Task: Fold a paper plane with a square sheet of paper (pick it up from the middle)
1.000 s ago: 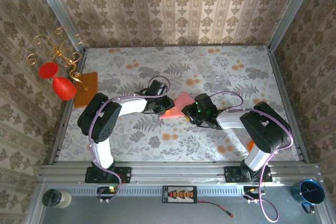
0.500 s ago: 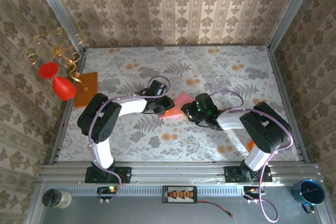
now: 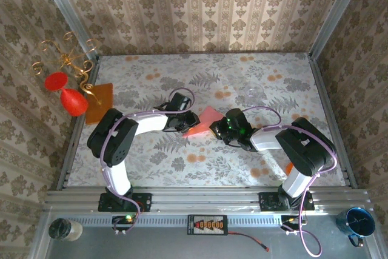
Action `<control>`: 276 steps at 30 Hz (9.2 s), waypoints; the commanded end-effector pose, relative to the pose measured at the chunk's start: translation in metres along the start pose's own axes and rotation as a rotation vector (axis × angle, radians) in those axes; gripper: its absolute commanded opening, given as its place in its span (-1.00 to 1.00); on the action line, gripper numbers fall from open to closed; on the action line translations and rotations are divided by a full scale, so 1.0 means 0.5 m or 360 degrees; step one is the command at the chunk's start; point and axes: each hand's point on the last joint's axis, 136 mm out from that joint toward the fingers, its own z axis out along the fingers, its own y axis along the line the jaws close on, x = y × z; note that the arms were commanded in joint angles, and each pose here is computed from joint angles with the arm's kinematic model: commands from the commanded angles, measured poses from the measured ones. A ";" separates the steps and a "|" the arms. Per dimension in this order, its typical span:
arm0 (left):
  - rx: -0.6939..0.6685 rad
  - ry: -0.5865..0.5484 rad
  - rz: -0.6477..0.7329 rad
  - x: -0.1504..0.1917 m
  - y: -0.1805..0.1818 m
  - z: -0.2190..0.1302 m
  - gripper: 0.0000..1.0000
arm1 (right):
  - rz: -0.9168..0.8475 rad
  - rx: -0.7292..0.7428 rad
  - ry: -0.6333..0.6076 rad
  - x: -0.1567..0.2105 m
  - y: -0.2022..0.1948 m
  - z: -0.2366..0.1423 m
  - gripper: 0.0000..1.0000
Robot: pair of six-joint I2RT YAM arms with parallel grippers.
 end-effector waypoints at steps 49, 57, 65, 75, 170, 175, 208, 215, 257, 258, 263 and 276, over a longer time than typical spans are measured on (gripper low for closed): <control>-0.0155 -0.0376 0.2616 0.121 -0.103 0.000 0.05 | 0.0157 -0.0016 0.0057 -0.051 0.050 -0.110 -0.94; -0.0223 -0.0468 0.2601 0.107 -0.088 0.003 -0.15 | 0.0176 -0.0008 0.0060 -0.052 0.045 -0.110 -0.94; -0.0210 -0.0424 0.2628 0.123 -0.073 0.017 -0.20 | 0.0192 -0.0018 0.0059 -0.056 0.047 -0.111 -0.94; -0.0189 -0.0421 0.2595 0.126 -0.073 0.022 -0.53 | 0.0194 0.0006 0.0055 -0.057 0.036 -0.110 -0.74; 0.0320 0.0513 0.0974 0.125 -0.052 0.043 -0.75 | -0.1094 0.0371 0.0144 -0.089 -0.004 -0.019 0.55; 0.0324 0.0520 0.0976 0.128 -0.050 0.045 -0.75 | -0.1065 0.0419 0.0139 -0.097 -0.018 -0.006 0.53; 0.0391 0.0381 0.0981 0.126 -0.073 -0.007 -0.45 | -0.0908 0.0840 0.0209 -0.112 -0.129 0.025 0.37; 0.0351 0.0364 0.0959 0.127 -0.063 -0.018 -0.33 | -0.0909 0.0841 0.0213 -0.112 -0.126 0.026 0.37; 0.0094 0.0454 0.0949 0.146 0.016 0.027 -0.65 | -0.0960 0.0669 0.0176 -0.108 -0.053 -0.009 0.27; 0.0093 0.0452 0.0950 0.146 0.016 0.027 -0.65 | -0.0971 0.0628 0.0167 -0.106 -0.038 -0.020 0.29; 0.0091 0.0445 0.0951 0.146 0.017 0.028 -0.65 | -0.1028 0.0471 0.0169 -0.088 0.002 -0.072 0.32; 0.0090 0.0439 0.0960 0.145 0.017 0.029 -0.65 | -0.0948 0.0024 0.0446 -0.008 0.060 -0.038 -0.56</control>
